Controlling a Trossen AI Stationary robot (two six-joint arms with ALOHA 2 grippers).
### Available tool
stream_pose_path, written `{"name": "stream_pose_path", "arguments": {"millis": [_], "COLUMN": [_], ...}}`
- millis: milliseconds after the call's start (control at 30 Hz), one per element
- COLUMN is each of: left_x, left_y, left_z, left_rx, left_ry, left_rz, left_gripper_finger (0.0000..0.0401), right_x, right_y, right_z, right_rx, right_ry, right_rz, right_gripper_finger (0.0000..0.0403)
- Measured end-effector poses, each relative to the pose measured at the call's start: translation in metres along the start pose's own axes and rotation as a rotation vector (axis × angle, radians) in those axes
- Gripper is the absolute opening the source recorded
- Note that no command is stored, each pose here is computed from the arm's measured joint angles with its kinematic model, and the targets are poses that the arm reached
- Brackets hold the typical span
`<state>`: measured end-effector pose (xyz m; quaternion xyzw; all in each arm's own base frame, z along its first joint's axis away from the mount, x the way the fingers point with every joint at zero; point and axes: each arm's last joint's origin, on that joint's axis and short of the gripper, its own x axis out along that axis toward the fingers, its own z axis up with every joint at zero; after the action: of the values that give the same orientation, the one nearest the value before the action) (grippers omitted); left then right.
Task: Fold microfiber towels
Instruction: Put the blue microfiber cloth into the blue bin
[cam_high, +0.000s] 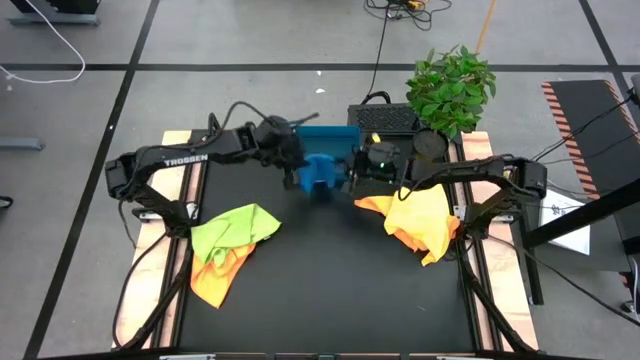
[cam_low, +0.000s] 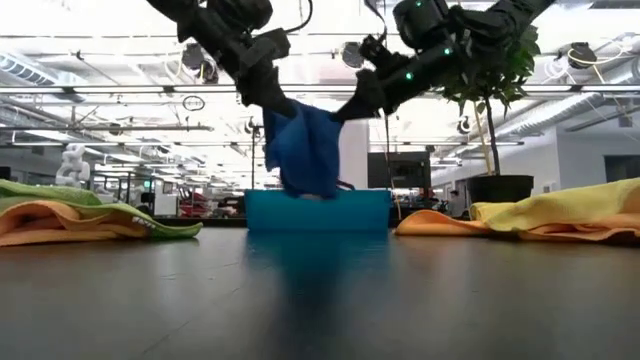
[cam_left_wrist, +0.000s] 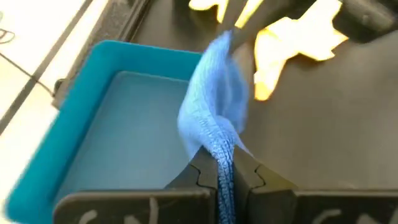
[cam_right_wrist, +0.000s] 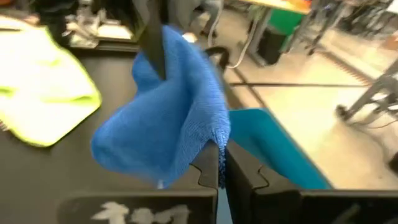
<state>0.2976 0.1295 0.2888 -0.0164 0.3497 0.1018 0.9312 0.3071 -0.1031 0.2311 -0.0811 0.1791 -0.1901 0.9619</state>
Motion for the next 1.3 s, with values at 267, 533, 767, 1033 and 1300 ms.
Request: {"name": "stream_pose_path", "arguments": {"millis": [267,533,767,1033,1300], "left_x": [-0.003,0.021,0.041,0.045,0.043], "left_y": [0.032,0.055,0.063,0.062,0.066], "left_z": [0.006,-0.003,-0.011,-0.013,-0.009], "left_rx": [0.072,0.042,0.023,-0.005,-0.022], "left_ry": [-0.028,-0.024,0.006,-0.002,-0.025], "left_rz": [0.114,0.108,0.105,0.053,0.135], "left_gripper_finger": [0.0008,0.0008,0.0006,0.0007,0.0010], "right_x": [-0.011,-0.002,0.002,0.006,0.006], "right_y": [-0.035,-0.053,-0.061,-0.062,-0.067], "right_z": [0.007,-0.009,-0.017,-0.027,-0.022], "right_rx": [-0.003,0.010,0.012,0.005,-0.059], "right_ry": [-0.030,0.036,0.072,0.138,0.079], "right_rz": [-0.092,-0.138,-0.157,-0.152,-0.186], "right_gripper_finger": [0.0000,0.0000,0.0000,0.0000,0.0000]}}
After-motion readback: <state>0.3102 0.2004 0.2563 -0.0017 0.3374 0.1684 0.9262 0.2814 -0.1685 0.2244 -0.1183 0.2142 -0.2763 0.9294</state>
